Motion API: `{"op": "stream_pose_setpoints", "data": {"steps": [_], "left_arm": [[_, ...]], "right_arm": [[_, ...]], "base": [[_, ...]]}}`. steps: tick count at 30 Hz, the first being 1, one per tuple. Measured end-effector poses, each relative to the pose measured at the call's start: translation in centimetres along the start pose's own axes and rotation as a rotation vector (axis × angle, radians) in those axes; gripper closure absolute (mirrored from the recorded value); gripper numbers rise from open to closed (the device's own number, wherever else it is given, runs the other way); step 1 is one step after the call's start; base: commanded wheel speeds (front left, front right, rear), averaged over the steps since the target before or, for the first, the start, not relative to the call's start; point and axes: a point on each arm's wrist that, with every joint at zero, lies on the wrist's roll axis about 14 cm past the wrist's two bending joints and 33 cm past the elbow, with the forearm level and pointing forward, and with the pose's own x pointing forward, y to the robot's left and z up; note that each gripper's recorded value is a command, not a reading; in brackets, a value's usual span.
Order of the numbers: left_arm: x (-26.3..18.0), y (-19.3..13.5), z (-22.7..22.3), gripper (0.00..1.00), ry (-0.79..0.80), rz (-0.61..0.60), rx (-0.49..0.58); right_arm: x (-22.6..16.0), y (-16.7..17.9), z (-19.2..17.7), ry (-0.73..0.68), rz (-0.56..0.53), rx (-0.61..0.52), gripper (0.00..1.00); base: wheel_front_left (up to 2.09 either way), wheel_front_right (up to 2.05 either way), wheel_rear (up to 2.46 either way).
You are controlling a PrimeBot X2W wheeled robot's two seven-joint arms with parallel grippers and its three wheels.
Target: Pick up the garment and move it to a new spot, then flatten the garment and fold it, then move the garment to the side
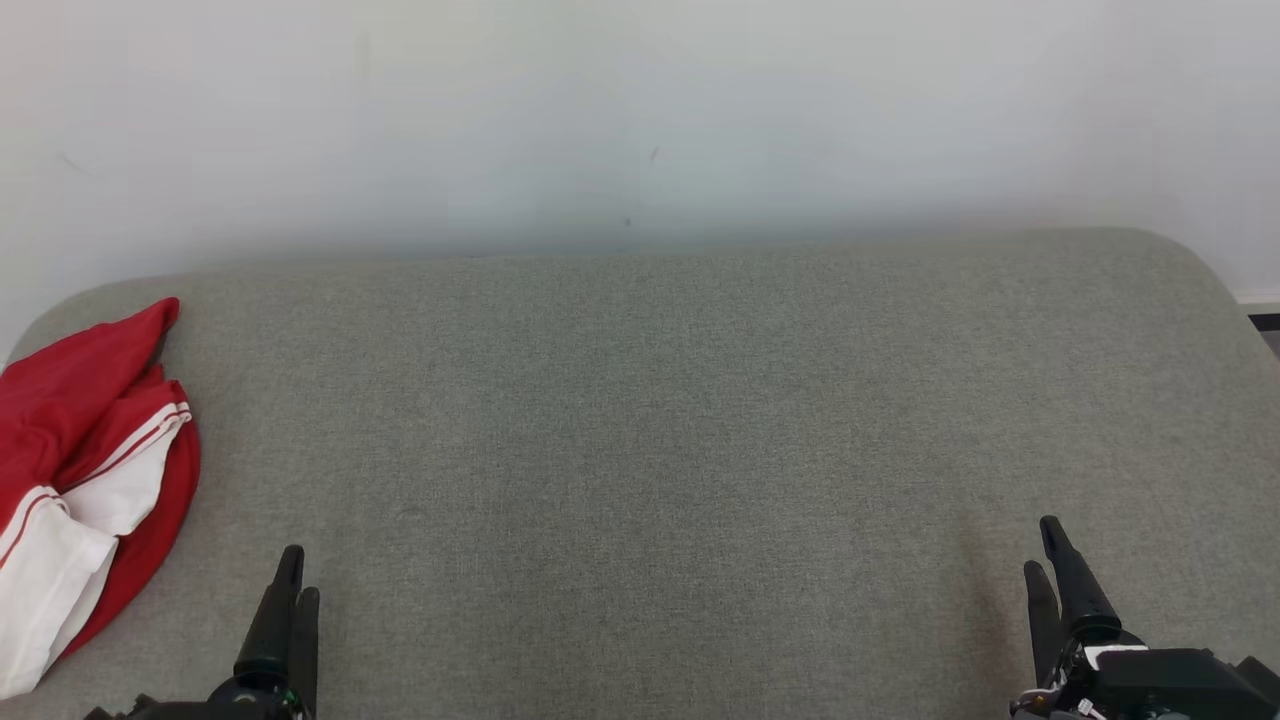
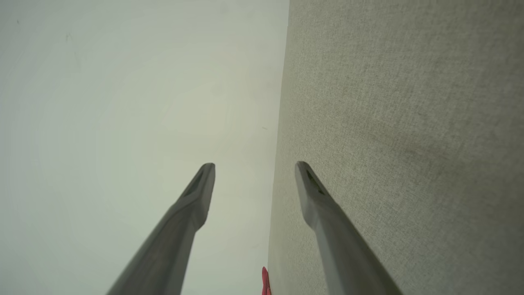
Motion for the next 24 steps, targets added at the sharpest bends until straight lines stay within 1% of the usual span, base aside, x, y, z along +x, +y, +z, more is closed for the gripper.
{"op": "stream_pose_setpoints", "data": {"steps": [6, 14, 15, 16, 24], "left_arm": [[0.1, -0.5, 0.4, 0.00, -0.019, -0.011, 0.108], [0.2, -1.2, 1.3, 0.00, -0.057, -0.022, 0.264], [0.2, -1.2, 1.3, 0.00, -0.057, -0.022, 0.264], [0.2, -1.5, 1.4, 0.00, -0.066, -0.024, 0.305], [0.2, -2.7, 1.6, 0.00, -0.090, -0.042, 0.502]], "right_arm": [[0.1, 0.7, -0.1, -0.007, 0.020, -0.084, 0.00], [0.2, 1.7, -0.5, -0.008, 0.050, -0.240, 0.00], [0.2, 1.7, -0.5, -0.008, 0.050, -0.240, 0.00], [0.3, 1.9, -0.7, -0.006, 0.058, -0.283, 0.00], [0.3, 2.6, -1.4, 0.002, 0.088, -0.473, 0.00]], "base": [[0.00, 0.00, 0.00], [0.00, 0.00, 0.00], [0.00, 0.00, 0.00], [0.00, 0.00, 0.00], [0.00, 0.00, 0.00]]}}
